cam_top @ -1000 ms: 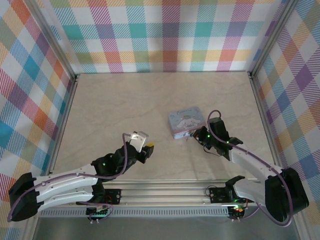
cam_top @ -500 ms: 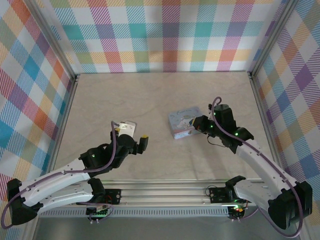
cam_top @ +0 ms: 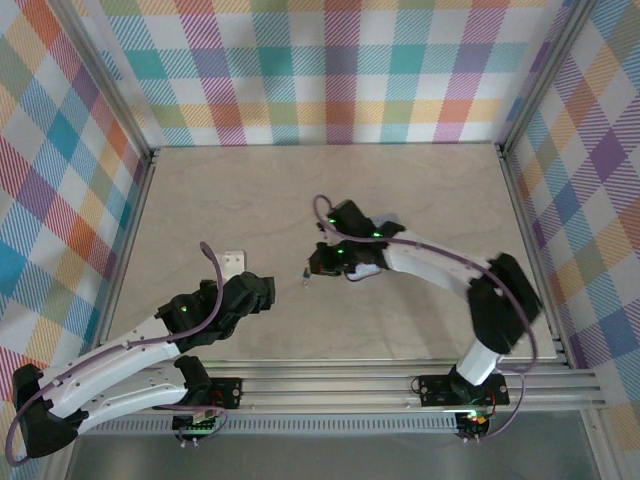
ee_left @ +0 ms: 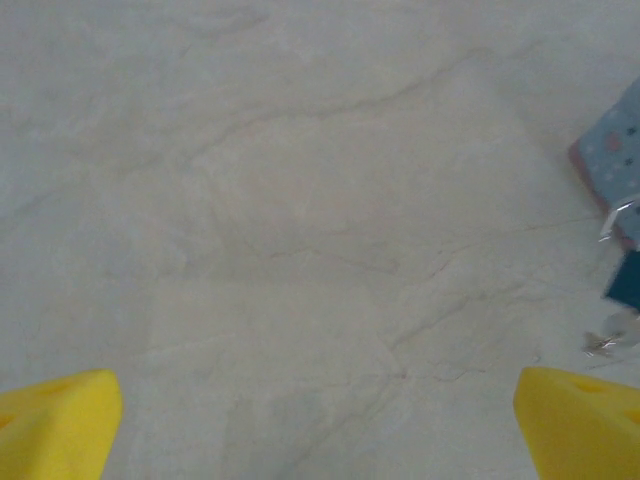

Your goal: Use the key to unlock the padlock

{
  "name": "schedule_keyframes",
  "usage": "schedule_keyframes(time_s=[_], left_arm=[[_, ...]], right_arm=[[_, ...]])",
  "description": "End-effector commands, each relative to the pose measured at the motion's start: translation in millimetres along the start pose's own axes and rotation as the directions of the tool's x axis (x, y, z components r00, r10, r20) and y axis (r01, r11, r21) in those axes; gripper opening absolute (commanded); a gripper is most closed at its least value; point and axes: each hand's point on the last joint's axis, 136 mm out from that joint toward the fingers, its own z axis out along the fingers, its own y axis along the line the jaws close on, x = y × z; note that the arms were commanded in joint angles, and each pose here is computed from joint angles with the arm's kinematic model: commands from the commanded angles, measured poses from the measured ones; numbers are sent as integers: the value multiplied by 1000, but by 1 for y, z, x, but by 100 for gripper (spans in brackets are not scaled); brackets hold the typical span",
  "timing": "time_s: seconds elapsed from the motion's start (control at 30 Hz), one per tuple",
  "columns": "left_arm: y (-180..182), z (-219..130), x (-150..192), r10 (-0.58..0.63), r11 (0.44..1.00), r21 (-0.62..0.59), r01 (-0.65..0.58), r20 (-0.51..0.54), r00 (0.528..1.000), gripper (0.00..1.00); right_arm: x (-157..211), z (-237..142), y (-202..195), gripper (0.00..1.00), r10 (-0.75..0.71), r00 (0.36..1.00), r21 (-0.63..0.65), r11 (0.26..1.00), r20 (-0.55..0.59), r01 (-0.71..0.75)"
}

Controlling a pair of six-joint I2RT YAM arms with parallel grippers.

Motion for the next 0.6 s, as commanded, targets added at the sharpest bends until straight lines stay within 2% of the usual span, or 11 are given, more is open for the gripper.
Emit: schedule_keyframes(time_s=[0.0,0.17,0.23,0.3,0.37,0.57], left_arm=[[18,5,24,-102,994,-50,99,-60,993,100],[25,9,41,-148,989,-42,145,-77,986,100],[27,10,44,-153,988,-39,151,-75,985,100],[27,10,44,-152,988,-35,150,-73,986,100],[25,9,43,-135,991,-19,134,-73,988,100],[0,11,26,-88,990,104,96,-78,993,100]], right_arm=[[6,24,24,0,-52,991,-92,995,-124,40],[-7,48,15,2,-62,986,-43,998,-153,56],[-10,53,11,14,-63,984,-12,998,-166,62],[-14,51,8,34,-74,984,21,997,-161,78],[-20,40,11,48,-106,986,40,993,-130,112],[-47,-26,24,58,-259,965,111,961,38,254]])
